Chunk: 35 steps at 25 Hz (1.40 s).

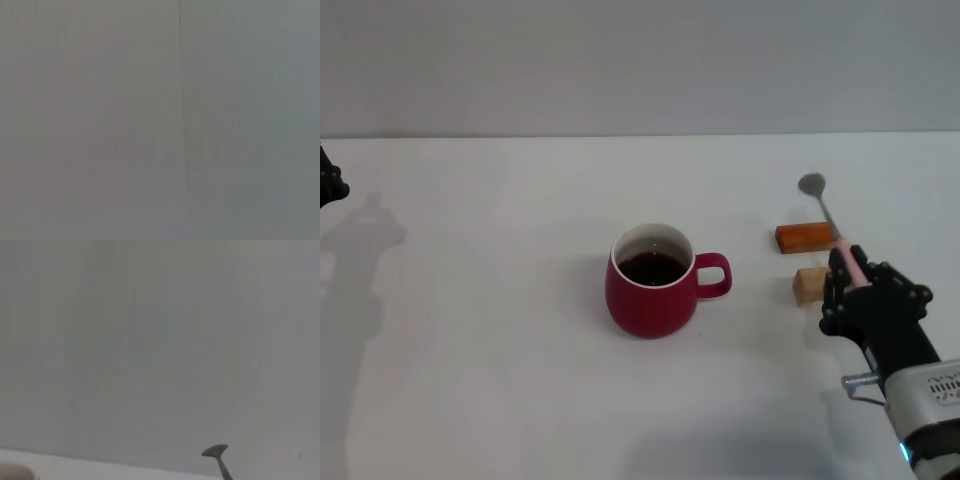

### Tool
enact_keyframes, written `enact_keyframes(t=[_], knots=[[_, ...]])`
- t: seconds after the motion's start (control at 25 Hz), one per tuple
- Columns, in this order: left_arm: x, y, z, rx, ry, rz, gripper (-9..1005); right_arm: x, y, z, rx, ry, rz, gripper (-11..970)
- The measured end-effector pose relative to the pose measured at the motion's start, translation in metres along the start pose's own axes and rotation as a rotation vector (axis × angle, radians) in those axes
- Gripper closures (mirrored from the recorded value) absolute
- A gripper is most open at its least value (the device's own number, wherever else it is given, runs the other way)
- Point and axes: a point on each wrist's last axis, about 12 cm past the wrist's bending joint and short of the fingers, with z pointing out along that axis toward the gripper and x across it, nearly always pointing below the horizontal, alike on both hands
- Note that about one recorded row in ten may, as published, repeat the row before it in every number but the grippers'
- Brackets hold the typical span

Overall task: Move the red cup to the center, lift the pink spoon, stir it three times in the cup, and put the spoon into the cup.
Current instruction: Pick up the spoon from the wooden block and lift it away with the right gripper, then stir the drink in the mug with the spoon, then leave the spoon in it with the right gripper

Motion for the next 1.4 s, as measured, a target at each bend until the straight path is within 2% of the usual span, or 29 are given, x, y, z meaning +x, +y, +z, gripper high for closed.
enact_keyframes(t=[0.12, 0.2, 0.4, 0.68, 0.8, 0.88, 0.92, 1.08, 1.12, 1.16, 1.2, 1.24, 1.32, 1.4], knots=[[0.0, 0.001, 0.0, 0.0, 0.003, 0.005, 998, -0.016, -0.002, -0.004, 0.056, -0.021, 0.0, 810], [0.001, 0.001, 0.0, 0.0, 0.004, 0.006, 998, -0.018, -0.005, -0.004, 0.068, -0.025, 0.007, 810], [0.001, 0.0, 0.0, 0.003, 0.005, 0.008, 998, -0.036, -0.022, -0.012, 0.131, -0.098, 0.048, 810], [0.001, -0.002, 0.001, 0.01, 0.009, 0.008, 998, -0.047, -0.03, -0.027, 0.182, -0.216, 0.051, 810], [0.001, -0.003, 0.001, 0.015, 0.009, 0.009, 998, -0.049, -0.038, -0.035, 0.209, -0.288, 0.089, 810], [0.001, -0.003, 0.001, 0.016, 0.008, 0.008, 998, -0.047, -0.046, -0.042, 0.216, -0.35, 0.125, 810], [0.0, -0.004, 0.002, 0.018, 0.003, 0.007, 998, -0.045, -0.056, -0.049, 0.216, -0.409, 0.179, 810], [-0.001, -0.005, 0.002, 0.021, -0.002, 0.007, 998, -0.042, -0.074, -0.056, 0.205, -0.448, 0.244, 810], [-0.001, -0.005, 0.002, 0.02, -0.002, 0.019, 998, -0.041, -0.088, -0.063, 0.179, -0.473, 0.3, 810], [-0.001, -0.005, 0.002, 0.02, -0.002, 0.019, 998, -0.041, -0.088, -0.063, 0.179, -0.473, 0.3, 810], [-0.001, -0.006, 0.003, 0.021, -0.003, 0.028, 998, -0.039, -0.1, -0.069, 0.145, -0.488, 0.33, 810], [-0.001, -0.007, 0.003, 0.022, -0.003, 0.033, 998, -0.039, -0.1, -0.069, 0.145, -0.488, 0.33, 810], [-0.002, -0.008, 0.004, 0.026, -0.004, 0.037, 998, -0.04, -0.115, -0.076, 0.065, -0.503, 0.355, 810], [-0.002, -0.008, 0.005, 0.025, -0.002, 0.036, 998, -0.041, -0.12, -0.078, 0.042, -0.504, 0.36, 810]])
